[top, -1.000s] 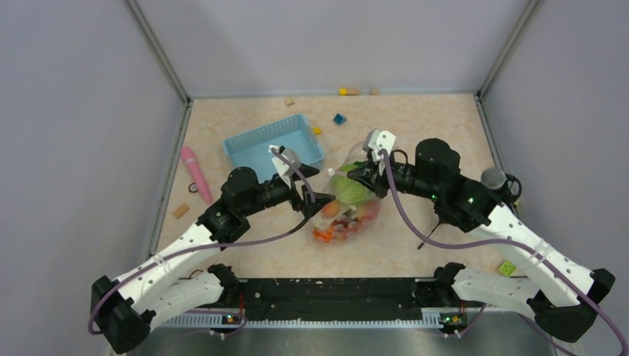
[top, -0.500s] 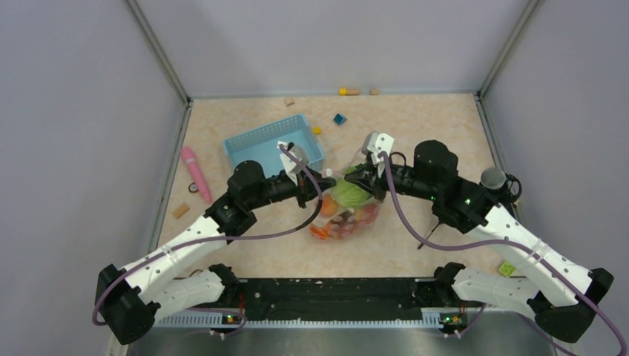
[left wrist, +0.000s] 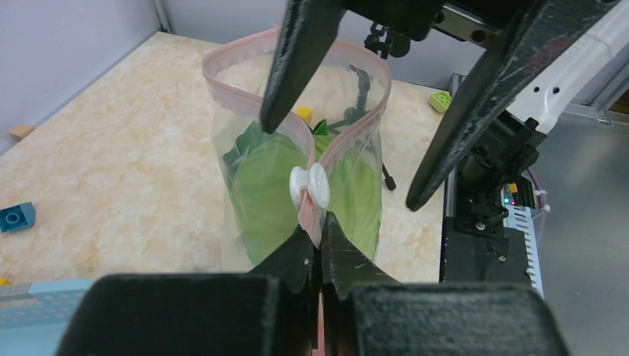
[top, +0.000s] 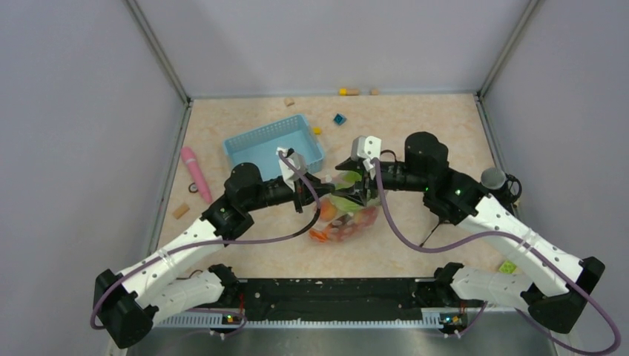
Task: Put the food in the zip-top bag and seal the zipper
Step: Zip the zipper food storage bag at the center of the board.
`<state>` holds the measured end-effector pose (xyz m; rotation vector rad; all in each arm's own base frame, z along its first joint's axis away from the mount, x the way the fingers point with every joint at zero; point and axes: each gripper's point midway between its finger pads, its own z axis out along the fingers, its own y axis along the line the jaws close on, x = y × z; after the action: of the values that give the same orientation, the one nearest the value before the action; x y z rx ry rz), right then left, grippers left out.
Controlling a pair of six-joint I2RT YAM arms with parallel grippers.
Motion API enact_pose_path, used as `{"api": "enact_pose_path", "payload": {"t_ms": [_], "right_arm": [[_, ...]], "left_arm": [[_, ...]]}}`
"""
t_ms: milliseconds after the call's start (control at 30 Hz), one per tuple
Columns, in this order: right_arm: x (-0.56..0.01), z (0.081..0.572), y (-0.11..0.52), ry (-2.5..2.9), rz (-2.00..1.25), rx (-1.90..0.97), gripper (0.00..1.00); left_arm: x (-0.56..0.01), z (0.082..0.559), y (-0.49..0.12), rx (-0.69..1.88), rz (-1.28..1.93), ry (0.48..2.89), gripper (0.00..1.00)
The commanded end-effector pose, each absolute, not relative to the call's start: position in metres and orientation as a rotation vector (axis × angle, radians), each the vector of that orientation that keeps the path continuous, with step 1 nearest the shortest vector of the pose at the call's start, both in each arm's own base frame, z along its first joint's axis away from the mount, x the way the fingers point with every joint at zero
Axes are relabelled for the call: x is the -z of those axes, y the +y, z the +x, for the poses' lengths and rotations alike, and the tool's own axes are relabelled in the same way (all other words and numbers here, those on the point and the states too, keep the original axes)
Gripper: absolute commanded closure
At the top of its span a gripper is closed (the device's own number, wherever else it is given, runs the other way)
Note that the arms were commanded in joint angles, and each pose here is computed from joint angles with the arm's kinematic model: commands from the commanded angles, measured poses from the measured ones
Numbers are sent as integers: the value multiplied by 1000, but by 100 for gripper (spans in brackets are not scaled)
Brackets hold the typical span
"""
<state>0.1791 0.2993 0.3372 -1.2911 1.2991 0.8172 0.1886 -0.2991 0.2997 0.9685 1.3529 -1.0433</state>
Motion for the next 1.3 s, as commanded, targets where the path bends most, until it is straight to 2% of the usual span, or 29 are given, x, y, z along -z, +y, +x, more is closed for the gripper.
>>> {"api": "enact_pose_path", "payload": {"t_ms": [0, 100, 233, 433, 667, 833, 1100, 1267], "right_arm": [[-362, 181, 312, 1207, -1318, -848, 40], [-361, 178, 320, 1196, -1356, -890, 42], [-355, 172, 323, 1183, -1401, -929, 56], [-354, 168, 324, 1159, -1420, -940, 71], [-354, 167, 328, 1161, -1414, -964, 73], [-353, 168, 329, 1166, -1417, -968, 80], [-348, 174, 332, 1190, -1410, -950, 100], [-350, 178, 329, 1219, -1381, -928, 100]], "left_arm": [[-325, 176, -297, 1045, 1015, 1211, 100], [-325, 175, -296, 1038, 1018, 1211, 100], [-325, 177, -294, 1026, 1004, 1220, 100], [-325, 177, -293, 1023, 1002, 1223, 100], [-325, 176, -292, 1004, 1022, 1199, 100], [-326, 174, -291, 1006, 1022, 1194, 100], [-325, 174, -289, 1006, 1016, 1199, 100], [-319, 175, -286, 999, 991, 1217, 100]]}}
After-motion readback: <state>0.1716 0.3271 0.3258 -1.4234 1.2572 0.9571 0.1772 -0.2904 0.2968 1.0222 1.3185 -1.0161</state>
